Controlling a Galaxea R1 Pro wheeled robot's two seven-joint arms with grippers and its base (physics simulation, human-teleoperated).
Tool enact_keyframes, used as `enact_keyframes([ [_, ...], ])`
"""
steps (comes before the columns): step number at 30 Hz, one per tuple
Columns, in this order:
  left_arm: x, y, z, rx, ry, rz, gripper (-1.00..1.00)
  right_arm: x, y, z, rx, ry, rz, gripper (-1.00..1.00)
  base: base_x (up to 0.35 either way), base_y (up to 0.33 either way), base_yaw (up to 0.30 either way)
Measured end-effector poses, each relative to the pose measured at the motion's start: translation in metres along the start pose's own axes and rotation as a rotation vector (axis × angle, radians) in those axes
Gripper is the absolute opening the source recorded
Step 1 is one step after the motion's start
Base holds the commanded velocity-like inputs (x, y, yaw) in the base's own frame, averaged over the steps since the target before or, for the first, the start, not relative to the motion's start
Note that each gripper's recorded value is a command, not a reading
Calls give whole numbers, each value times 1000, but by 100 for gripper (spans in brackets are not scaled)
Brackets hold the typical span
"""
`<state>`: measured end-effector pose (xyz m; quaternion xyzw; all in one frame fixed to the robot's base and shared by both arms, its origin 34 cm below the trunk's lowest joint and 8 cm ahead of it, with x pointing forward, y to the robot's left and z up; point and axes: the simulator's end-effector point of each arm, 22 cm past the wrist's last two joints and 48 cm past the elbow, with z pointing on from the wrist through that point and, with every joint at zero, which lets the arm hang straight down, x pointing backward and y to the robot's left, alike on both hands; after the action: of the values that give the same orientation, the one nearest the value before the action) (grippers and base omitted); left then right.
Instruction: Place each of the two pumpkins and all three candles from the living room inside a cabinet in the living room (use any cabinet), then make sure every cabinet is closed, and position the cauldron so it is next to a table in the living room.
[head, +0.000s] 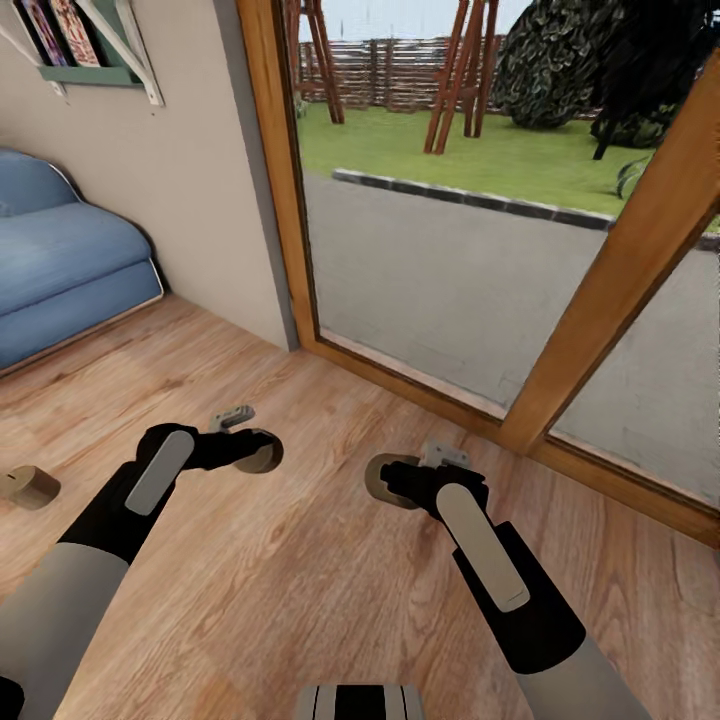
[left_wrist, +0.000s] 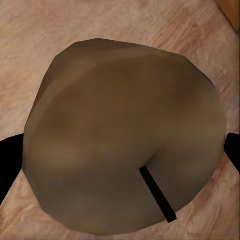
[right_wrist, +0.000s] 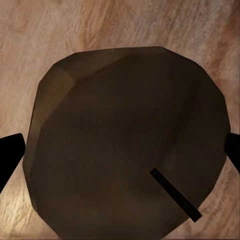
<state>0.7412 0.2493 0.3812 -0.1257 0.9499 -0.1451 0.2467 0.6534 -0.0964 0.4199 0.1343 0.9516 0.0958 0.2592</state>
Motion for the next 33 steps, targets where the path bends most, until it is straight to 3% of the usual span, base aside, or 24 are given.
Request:
enact_keyframes([
  [9,-19,-11,-24,17,-44,16,-100,-5,1,-10,7,-14,-6,-100,-129,0,25],
  [19,-39,-29,-53,46,-101,42,-100,-18,6,-29,-2,-51,-9,-100,-279,0,245],
  [33,-65,-54,-95,81,-182,75,-100,-36,14,-58,-19,-107,-13,-100,-24,0,101],
])
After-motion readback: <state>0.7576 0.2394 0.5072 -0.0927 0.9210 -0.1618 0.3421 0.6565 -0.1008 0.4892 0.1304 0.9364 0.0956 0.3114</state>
